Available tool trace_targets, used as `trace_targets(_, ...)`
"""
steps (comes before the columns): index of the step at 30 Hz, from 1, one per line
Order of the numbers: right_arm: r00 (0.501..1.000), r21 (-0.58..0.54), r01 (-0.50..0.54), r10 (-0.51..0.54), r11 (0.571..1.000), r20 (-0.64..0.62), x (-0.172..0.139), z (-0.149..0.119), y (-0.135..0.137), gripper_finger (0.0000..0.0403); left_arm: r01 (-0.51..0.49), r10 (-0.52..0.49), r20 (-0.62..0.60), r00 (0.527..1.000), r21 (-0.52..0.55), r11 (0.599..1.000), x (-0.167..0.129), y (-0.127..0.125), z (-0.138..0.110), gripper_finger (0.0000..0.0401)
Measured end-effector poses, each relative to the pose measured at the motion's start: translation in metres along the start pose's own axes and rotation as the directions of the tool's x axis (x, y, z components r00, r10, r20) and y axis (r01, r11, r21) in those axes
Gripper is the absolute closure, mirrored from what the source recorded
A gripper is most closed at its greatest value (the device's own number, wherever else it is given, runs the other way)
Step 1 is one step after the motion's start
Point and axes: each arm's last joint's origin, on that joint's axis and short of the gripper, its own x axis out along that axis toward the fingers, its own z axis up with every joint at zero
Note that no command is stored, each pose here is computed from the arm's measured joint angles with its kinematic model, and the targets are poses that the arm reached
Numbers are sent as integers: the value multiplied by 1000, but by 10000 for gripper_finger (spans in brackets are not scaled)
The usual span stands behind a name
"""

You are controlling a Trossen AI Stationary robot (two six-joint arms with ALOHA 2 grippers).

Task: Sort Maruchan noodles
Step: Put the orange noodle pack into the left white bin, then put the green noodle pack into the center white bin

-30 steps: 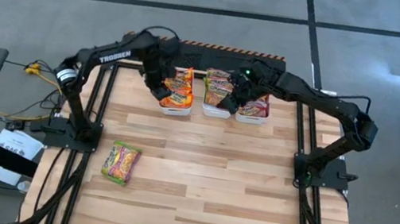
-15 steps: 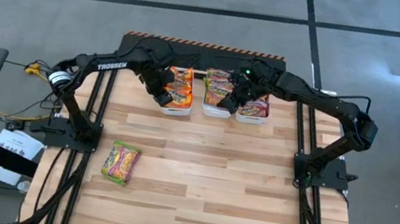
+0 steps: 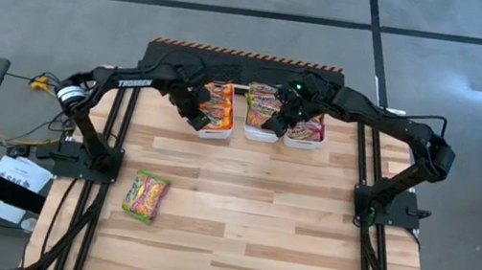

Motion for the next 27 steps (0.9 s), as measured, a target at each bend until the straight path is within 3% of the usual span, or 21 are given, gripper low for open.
trace_targets(15,1000,-2,19,-19,1000,5,1,0,0,210,20,-25,182,983,34,999,-57,-11,-11,287)
trace_targets(27,1000,-20,4,-4,1000,-9,4,-3,8,210,61,-80,376,923,60,996,-121,-25,-40,287)
